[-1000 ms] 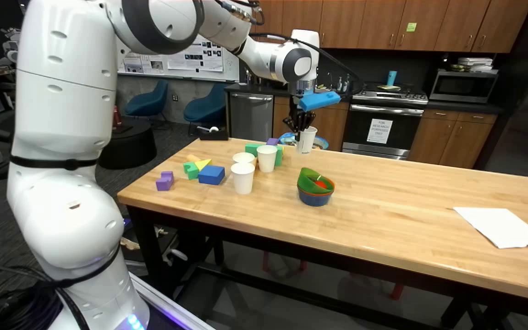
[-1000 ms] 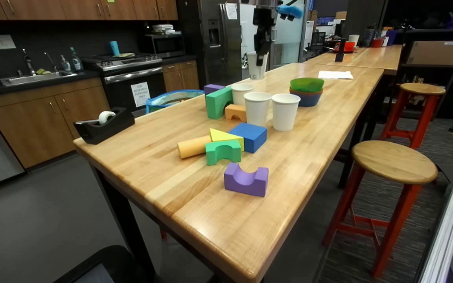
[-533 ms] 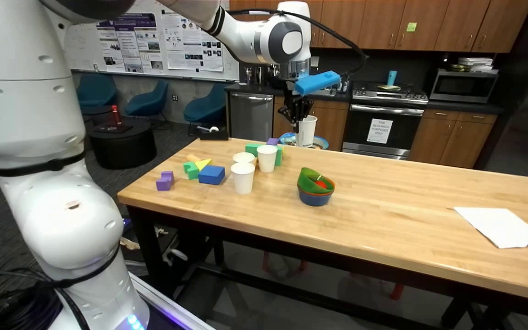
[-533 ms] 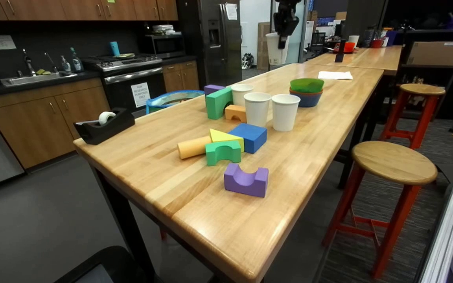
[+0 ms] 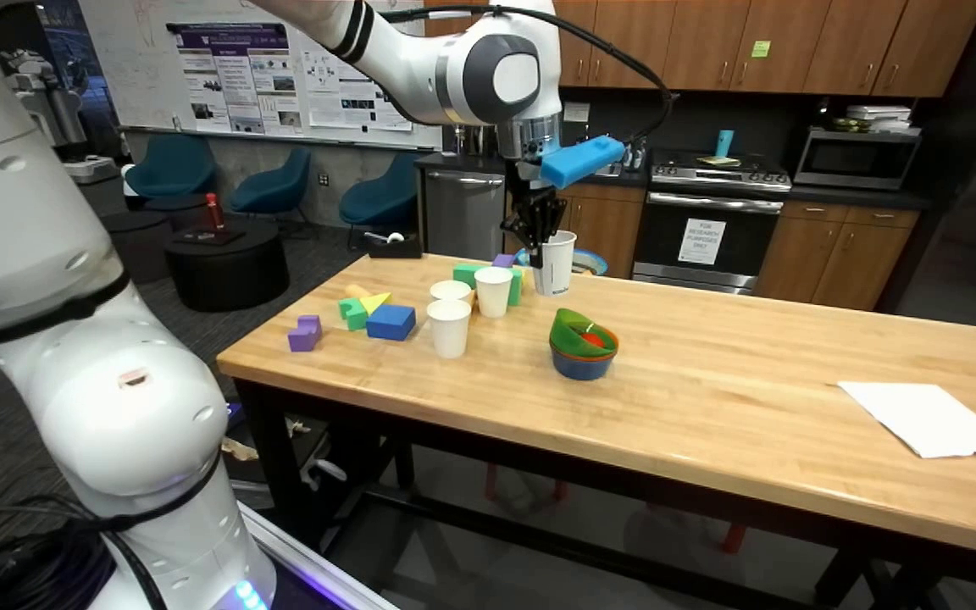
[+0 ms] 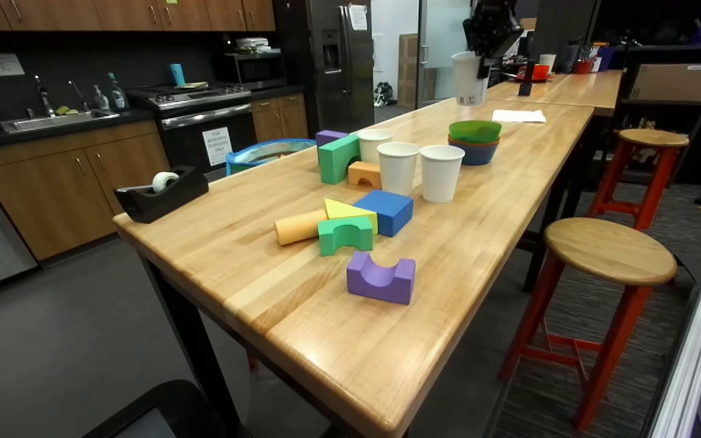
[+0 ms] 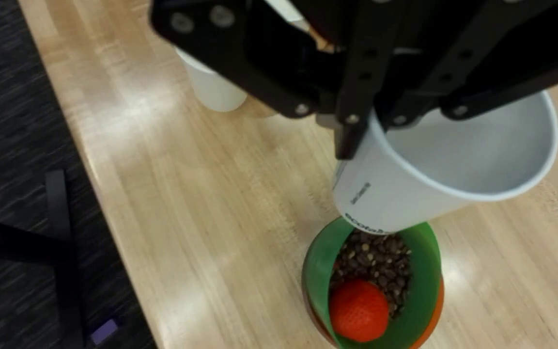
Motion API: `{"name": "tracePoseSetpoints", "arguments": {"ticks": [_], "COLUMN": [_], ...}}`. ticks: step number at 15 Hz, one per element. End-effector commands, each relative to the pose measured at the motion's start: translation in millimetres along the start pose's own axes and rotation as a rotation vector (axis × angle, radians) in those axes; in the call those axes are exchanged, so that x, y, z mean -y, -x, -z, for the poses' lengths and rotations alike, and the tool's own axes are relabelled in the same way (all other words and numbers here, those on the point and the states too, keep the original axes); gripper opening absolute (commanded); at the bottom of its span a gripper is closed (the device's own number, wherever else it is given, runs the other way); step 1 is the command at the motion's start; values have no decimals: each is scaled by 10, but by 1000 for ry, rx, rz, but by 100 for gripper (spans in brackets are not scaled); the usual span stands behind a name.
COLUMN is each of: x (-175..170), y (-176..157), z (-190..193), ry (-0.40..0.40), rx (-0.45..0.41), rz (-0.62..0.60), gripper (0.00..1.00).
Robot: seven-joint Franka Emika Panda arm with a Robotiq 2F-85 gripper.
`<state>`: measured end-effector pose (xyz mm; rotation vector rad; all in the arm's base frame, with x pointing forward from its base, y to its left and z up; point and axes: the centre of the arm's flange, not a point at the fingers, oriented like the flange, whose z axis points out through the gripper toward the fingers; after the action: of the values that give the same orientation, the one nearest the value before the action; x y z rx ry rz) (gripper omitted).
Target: Stack up the white paper cups
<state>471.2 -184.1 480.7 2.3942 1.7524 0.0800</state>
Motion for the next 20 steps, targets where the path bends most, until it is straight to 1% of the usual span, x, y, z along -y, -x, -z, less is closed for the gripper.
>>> {"name": "tracePoseSetpoints", "arguments": {"ticks": [1, 5, 11, 16, 20], "x": [437, 670, 905, 949, 944], "y": [34, -108, -520, -779, -899], "z": [12, 20, 35, -64, -132], "ry": [13, -5, -1, -16, -25], "rx": [-12, -52, -96, -133, -158], "rz": [120, 232, 355, 401, 428], "gripper": [1, 1, 1, 1, 1]}}
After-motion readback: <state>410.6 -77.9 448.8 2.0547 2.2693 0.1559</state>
